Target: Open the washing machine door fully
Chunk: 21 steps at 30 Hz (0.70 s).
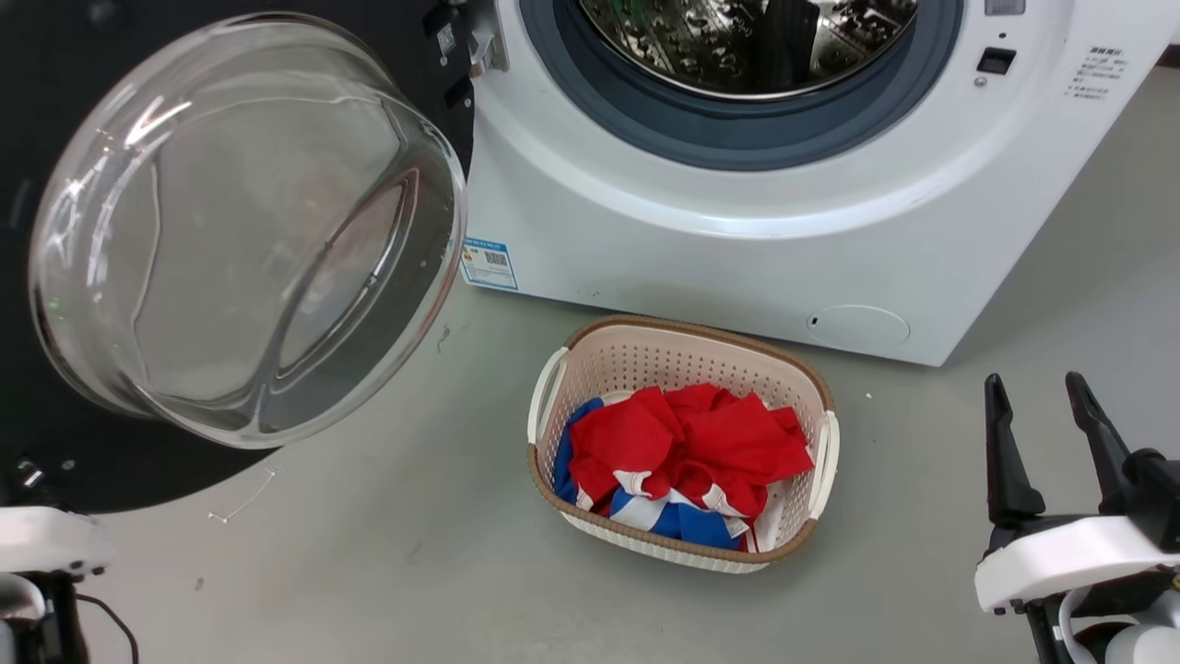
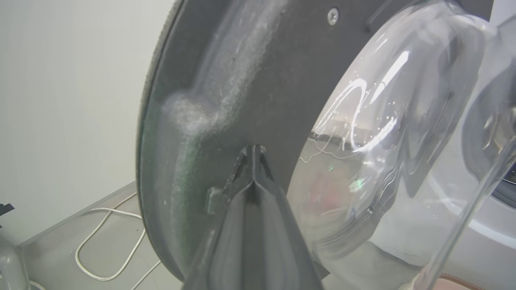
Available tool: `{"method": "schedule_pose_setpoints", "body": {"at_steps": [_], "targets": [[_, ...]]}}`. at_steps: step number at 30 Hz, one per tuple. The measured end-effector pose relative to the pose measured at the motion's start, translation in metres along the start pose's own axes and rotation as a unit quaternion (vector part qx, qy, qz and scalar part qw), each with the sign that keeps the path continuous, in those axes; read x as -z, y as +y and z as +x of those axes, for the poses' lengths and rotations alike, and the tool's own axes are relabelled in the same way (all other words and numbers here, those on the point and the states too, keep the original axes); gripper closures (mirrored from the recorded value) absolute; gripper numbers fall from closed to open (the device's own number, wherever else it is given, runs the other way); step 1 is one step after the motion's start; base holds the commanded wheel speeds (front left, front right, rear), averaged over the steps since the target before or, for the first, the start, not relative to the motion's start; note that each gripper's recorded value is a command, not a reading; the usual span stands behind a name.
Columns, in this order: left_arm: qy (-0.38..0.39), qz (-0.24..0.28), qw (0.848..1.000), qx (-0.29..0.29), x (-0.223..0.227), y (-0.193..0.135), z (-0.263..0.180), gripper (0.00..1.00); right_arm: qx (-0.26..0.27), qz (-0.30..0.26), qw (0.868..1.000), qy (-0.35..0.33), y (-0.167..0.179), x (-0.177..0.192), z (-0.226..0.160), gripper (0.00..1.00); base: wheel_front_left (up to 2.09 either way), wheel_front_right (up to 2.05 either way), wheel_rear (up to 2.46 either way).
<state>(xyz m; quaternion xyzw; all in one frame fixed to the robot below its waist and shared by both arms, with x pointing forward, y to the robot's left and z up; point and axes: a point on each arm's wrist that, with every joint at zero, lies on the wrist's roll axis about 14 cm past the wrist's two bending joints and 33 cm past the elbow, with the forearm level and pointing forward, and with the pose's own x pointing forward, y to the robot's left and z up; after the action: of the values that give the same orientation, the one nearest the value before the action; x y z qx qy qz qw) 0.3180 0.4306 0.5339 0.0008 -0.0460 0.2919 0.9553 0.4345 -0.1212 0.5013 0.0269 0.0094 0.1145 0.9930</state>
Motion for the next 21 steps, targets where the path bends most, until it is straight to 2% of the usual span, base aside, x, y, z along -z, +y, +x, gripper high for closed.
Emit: {"method": "schedule_pose_setpoints", "body": {"at_steps": [10, 14, 20, 21], "targets": [[0.008, -0.017, 0.999, 0.036, 0.013, -0.03, -0.049, 1.0, -0.008, 0.005, 1.0, -0.009, 0.008, -0.006, -0.021, 0.0, 0.0, 0.0, 0.0], [0.026, -0.03, 0.996, 0.079, 0.025, -0.061, -0.073, 1.0, -0.011, 0.005, 1.0, -0.014, 0.012, -0.011, -0.027, 0.0, 0.0, 0.0, 0.0], [0.026, -0.058, 0.985, 0.158, 0.02, -0.119, -0.092, 1.0, -0.004, 0.002, 1.0, -0.018, 0.008, -0.014, -0.036, 0.0, 0.0, 0.0, 0.0], [0.026, -0.058, 0.985, 0.158, 0.02, -0.119, -0.092, 1.0, -0.004, 0.002, 1.0, -0.018, 0.008, -0.014, -0.036, 0.0, 0.0, 0.0, 0.0]]}}
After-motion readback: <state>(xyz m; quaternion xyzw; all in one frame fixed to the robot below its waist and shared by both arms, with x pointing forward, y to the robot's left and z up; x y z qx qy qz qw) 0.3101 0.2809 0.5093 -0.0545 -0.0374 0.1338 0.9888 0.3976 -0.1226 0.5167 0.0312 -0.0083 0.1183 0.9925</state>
